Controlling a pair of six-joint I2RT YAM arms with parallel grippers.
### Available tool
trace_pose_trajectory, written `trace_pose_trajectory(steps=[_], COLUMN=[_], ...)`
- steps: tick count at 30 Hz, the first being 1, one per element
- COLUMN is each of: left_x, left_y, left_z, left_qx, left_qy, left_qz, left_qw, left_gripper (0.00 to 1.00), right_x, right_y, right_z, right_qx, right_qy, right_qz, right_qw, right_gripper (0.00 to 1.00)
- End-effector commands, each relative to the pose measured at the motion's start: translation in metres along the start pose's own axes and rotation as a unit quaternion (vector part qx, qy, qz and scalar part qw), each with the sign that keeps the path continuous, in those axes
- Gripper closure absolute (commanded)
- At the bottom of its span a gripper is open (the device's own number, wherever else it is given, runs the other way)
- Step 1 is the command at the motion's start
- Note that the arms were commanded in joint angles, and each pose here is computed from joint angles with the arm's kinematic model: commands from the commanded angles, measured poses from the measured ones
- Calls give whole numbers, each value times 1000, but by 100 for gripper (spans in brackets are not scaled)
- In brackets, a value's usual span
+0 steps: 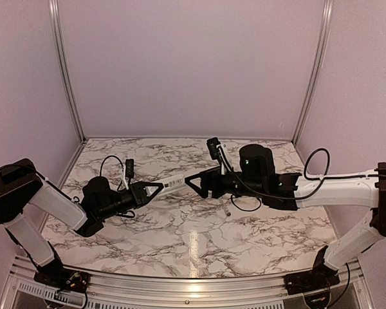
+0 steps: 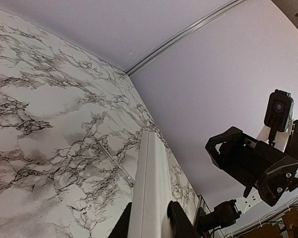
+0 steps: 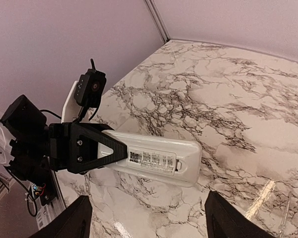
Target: Unload the batteries from the remote control
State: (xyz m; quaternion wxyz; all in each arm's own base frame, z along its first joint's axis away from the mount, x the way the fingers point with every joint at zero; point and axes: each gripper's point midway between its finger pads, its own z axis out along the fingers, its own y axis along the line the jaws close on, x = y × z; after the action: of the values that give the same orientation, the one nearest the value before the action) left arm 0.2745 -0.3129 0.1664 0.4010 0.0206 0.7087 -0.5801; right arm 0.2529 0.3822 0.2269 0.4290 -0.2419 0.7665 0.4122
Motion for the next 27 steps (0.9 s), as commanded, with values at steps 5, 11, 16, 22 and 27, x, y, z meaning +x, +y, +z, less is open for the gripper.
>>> trace_pose_trajectory(steps=[5, 11, 16, 22, 27], left_x=[-3, -3, -4, -3, -4], left_y=[-11, -12, -11, -12, -13], left_z=[8, 8, 7, 8, 6], left_qx=[31, 34, 32, 36, 36], left_qy=[0, 1, -1, 0, -3], left_qz=[-11, -14, -14, -17, -17], left_qw=[999, 999, 999, 999, 999], left_gripper=[100, 100, 100, 100, 100], right_x=[-3, 1, 1, 2, 2], right_y=[7, 8, 12, 16, 16], right_z=[19, 37, 45, 49, 51], right_qx=[-8, -18, -33, -45, -46], right_qy=[14, 22, 27, 30, 29], right_qz=[23, 36, 42, 46, 47], right_qw=[1000, 999, 998, 998, 997], right_gripper=[24, 24, 26, 27, 27])
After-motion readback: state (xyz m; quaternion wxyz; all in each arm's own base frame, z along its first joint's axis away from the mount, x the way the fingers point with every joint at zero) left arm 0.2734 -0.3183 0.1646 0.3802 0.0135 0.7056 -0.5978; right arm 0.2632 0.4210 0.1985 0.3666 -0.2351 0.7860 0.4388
